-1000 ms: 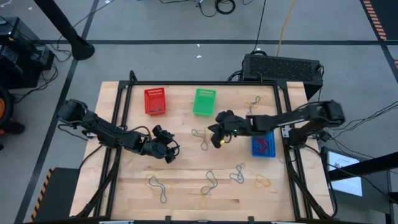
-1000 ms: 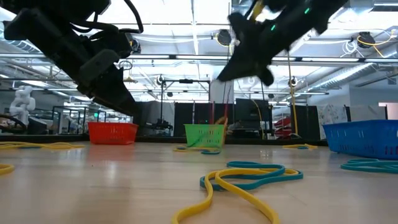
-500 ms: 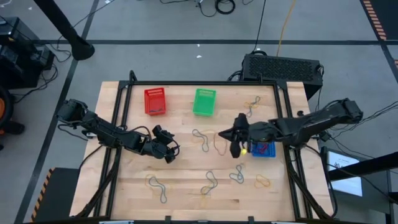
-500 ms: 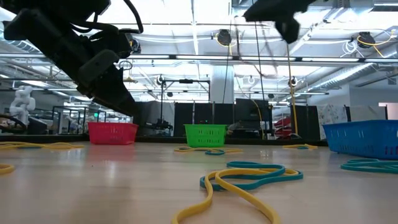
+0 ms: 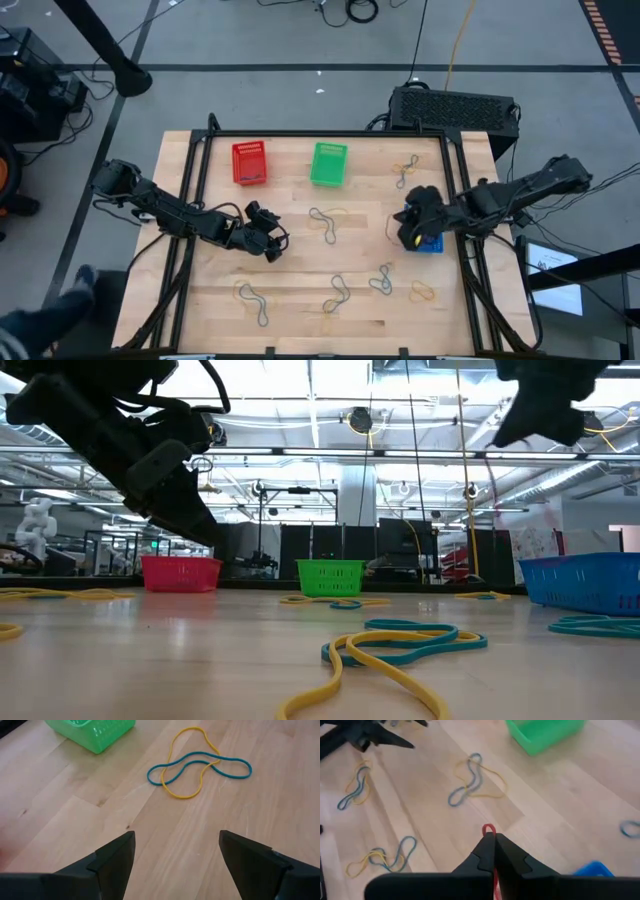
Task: Sort rubber bands into baskets
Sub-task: Put the red rubber band into the blue bin
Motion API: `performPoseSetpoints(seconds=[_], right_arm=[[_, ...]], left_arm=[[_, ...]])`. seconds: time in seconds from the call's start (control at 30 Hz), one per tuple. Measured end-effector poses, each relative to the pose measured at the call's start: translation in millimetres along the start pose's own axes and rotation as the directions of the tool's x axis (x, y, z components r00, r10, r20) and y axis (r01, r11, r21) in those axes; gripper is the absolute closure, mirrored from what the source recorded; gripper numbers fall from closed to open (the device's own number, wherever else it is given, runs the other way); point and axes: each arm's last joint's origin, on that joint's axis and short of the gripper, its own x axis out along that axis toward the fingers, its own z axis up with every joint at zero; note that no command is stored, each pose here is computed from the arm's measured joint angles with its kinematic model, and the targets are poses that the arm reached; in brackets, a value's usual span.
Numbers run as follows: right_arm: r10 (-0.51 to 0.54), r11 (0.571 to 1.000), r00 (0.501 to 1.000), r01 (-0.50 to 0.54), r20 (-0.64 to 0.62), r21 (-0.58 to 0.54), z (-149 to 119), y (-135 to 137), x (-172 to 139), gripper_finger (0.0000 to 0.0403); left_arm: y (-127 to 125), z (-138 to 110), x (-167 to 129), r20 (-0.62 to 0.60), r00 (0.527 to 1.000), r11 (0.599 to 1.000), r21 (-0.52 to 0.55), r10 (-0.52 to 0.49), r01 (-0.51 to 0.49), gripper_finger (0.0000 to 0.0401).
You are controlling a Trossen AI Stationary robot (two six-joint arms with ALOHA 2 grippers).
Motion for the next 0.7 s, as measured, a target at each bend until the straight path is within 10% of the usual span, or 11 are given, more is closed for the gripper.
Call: performPoseSetpoints(seconds=[0.43,0.7], right_arm=[[-0.04,0.997,0.996,0.045,-0.075,0.056,-10.2,-40.8,-38.4,0.0402],[-0.24,0.967,0.937,0.253,-0.253,0.02,-25.0,-65.5,-46.1,0.0402]], left_arm=[[-0.5,-0.3,0.0,-0.014,1.0,1.0,0.004,-0.022,0.022,0.0106],[2.0,7.5,-9.8,0.023,0.999,0.999,0.021,-0.047,0.046,0.0106]])
